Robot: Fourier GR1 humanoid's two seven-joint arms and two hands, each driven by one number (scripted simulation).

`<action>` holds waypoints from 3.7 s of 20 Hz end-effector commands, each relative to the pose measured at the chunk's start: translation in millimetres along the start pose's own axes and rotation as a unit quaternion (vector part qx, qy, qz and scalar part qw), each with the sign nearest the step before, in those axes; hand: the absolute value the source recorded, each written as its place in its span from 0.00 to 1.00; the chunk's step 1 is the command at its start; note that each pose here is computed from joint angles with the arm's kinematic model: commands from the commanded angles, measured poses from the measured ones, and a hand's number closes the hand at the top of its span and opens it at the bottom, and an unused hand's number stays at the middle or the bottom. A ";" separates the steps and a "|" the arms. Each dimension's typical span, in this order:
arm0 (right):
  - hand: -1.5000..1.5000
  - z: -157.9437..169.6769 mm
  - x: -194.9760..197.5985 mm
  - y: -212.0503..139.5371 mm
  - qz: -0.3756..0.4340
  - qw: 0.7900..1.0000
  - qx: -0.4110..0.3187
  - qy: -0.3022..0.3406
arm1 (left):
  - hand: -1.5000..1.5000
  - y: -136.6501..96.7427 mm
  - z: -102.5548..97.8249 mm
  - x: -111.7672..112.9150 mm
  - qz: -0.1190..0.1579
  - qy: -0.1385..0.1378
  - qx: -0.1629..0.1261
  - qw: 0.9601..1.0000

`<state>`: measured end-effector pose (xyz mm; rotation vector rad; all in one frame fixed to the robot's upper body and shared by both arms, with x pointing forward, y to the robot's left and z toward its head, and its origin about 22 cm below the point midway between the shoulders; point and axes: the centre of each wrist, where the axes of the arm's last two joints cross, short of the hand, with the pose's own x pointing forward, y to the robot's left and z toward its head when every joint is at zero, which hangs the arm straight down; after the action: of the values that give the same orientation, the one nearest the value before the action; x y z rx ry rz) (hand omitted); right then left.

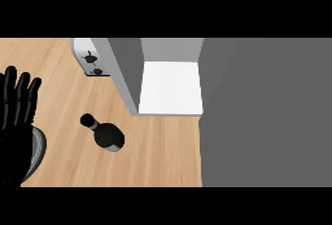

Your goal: Pick up the wine, place it into the cabinet and close the cabinet

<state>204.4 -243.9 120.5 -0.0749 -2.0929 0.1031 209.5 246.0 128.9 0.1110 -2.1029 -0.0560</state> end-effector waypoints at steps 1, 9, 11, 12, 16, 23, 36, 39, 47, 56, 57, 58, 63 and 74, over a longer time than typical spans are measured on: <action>0.00 -2.8 -3.5 12.2 0.010 1.000 0.004 -0.009 | 0.00 -7.6 1.1 11.7 0.031 -0.008 -0.025 0.999; 0.00 33.5 20.3 11.7 -0.076 0.986 0.133 0.065 | 0.00 -67.3 43.3 1.6 0.222 0.082 -0.200 0.951; 0.00 38.1 20.9 8.3 -0.082 0.986 0.134 0.059 | 0.00 -59.5 54.1 17.4 0.233 0.089 -0.200 0.947; 0.00 35.1 46.3 1.4 -0.076 0.987 0.131 0.058 | 0.00 -58.3 53.1 10.3 0.232 0.092 -0.201 0.947; 0.00 34.8 58.0 7.6 -0.089 0.985 0.135 0.065 | 0.00 -62.2 53.9 35.7 0.241 0.102 -0.214 0.941; 0.00 35.3 91.4 -0.8 -0.084 0.986 0.133 0.061 | 0.00 -71.5 52.6 56.9 0.239 0.083 -0.200 0.946; 0.00 25.3 110.6 8.1 -0.084 0.986 0.131 0.065 | 0.00 -59.1 62.1 86.9 0.226 0.096 -0.158 0.956; 0.00 33.2 112.3 10.2 -0.085 0.987 0.126 0.055 | 0.00 -45.2 57.6 83.5 0.226 0.103 -0.135 0.959; 0.00 17.7 107.1 6.5 -0.074 0.987 0.130 0.061 | 0.00 -28.6 52.2 79.3 0.198 0.104 -0.127 0.966; 0.00 25.2 111.8 14.4 -0.087 0.987 0.118 0.060 | 0.00 4.7 23.3 58.8 0.193 0.130 -0.093 0.968; 0.00 23.8 97.7 -3.7 -0.078 0.987 0.128 0.057 | 0.00 15.1 29.4 53.2 0.185 0.121 -0.099 0.970; 0.00 27.1 115.6 7.2 -0.076 0.987 0.132 0.056 | 0.00 2.5 31.5 34.8 0.186 0.138 -0.094 0.968; 0.00 29.7 114.3 17.4 -0.083 0.987 0.124 0.063 | 0.00 27.5 20.7 13.9 0.195 0.172 -0.093 0.961; 0.00 24.4 120.7 3.3 -0.077 0.985 0.136 0.071 | 0.00 40.4 30.7 -56.0 0.193 0.211 -0.100 0.953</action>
<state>154.7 -226.6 188.7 0.1647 -1.8842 0.2743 191.0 284.1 93.5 -0.3842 -1.6663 -0.0182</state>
